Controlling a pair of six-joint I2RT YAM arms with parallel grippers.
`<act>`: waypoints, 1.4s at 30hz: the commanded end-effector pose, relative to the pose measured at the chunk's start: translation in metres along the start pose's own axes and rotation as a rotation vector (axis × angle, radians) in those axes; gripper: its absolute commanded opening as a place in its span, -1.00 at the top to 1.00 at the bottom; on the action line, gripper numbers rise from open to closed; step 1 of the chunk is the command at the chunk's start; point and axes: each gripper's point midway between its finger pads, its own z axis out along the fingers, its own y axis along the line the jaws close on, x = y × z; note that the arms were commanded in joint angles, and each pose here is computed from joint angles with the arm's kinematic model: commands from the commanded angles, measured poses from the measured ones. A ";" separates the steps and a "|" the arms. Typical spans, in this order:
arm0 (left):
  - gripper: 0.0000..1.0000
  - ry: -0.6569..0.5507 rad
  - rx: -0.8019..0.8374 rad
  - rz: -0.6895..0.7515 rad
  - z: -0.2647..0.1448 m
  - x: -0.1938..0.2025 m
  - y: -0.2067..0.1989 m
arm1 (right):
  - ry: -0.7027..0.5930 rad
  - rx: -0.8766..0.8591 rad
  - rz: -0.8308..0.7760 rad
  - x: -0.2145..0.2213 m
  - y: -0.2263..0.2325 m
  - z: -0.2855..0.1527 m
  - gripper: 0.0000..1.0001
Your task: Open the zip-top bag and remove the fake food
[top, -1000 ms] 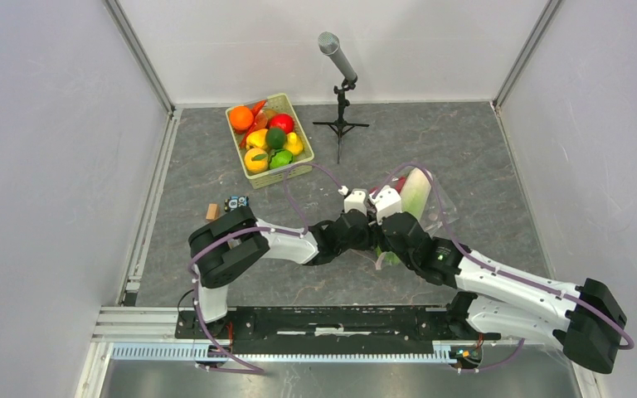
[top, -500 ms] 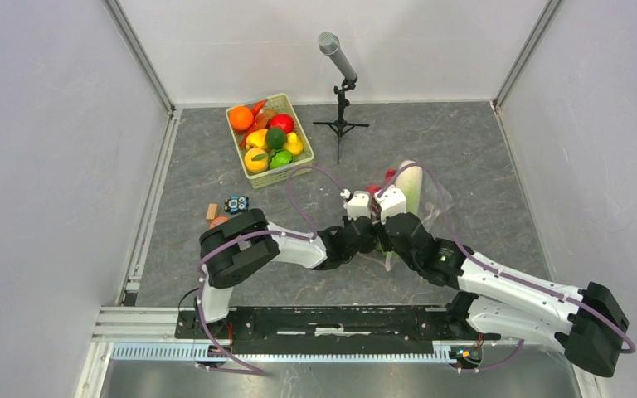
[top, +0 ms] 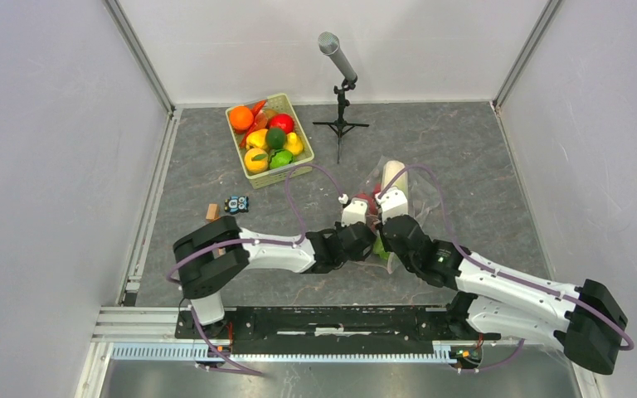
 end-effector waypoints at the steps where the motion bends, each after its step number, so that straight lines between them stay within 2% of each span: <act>1: 0.96 0.107 0.032 0.068 -0.035 -0.005 -0.003 | -0.002 0.103 0.004 0.004 -0.017 0.003 1.00; 4: 0.96 0.155 0.044 0.064 -0.051 -0.010 -0.008 | -0.003 0.131 0.000 0.004 -0.020 0.004 1.00; 12: 0.96 0.183 0.048 0.072 -0.087 -0.034 -0.010 | 0.009 0.139 -0.019 0.012 -0.020 0.010 1.00; 27: 0.95 0.424 0.224 0.189 -0.167 -0.033 -0.022 | 0.007 0.232 -0.029 0.017 -0.035 0.011 1.00; 38: 0.96 0.396 0.213 0.242 -0.240 -0.067 0.014 | 0.025 0.287 -0.048 0.024 -0.045 0.014 1.00; 42: 0.95 0.436 0.206 0.270 -0.260 -0.064 0.028 | 0.026 0.312 -0.047 0.024 -0.052 0.013 1.00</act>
